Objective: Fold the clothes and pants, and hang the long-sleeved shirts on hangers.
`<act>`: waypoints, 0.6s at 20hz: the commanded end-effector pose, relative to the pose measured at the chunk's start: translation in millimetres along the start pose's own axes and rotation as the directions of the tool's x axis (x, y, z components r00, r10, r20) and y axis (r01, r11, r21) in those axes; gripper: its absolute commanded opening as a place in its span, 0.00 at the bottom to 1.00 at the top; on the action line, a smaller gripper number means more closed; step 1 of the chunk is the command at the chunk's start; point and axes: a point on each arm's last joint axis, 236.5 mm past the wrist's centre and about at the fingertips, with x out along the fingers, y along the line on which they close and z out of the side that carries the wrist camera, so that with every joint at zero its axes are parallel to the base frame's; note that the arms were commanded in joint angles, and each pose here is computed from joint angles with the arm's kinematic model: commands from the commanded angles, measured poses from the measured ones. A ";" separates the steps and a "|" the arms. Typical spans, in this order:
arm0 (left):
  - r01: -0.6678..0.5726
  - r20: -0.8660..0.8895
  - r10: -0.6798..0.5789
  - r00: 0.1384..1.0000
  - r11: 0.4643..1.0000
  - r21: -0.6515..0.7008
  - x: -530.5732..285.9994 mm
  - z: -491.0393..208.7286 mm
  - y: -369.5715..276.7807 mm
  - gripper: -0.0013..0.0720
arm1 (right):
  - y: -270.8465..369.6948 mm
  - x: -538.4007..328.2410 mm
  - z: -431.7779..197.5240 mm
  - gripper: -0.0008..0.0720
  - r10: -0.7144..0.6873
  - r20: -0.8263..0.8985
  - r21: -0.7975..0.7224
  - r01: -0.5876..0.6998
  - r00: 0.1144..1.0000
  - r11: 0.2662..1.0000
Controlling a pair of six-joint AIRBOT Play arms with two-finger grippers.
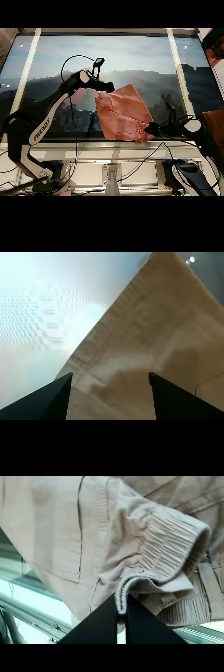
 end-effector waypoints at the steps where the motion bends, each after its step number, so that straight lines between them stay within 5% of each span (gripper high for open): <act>1: -0.070 0.005 0.070 0.998 0.994 0.086 5.2 10.9 21.2 0.83 | 17.1 10.6 -9.0 0.05 0.009 -0.015 -0.078 -0.010 1.000 0.997; 7: -0.124 -0.208 0.117 0.971 0.992 -0.018 -17.8 -32.6 70.1 0.83 | 20.1 12.7 -5.9 0.05 0.010 0.004 -0.083 -0.009 1.000 0.997; 12: 0.020 -0.242 -0.074 0.968 0.975 -0.219 -13.2 -45.0 52.3 0.83 | 20.3 12.7 -4.1 0.05 0.010 0.011 -0.082 -0.010 1.000 0.997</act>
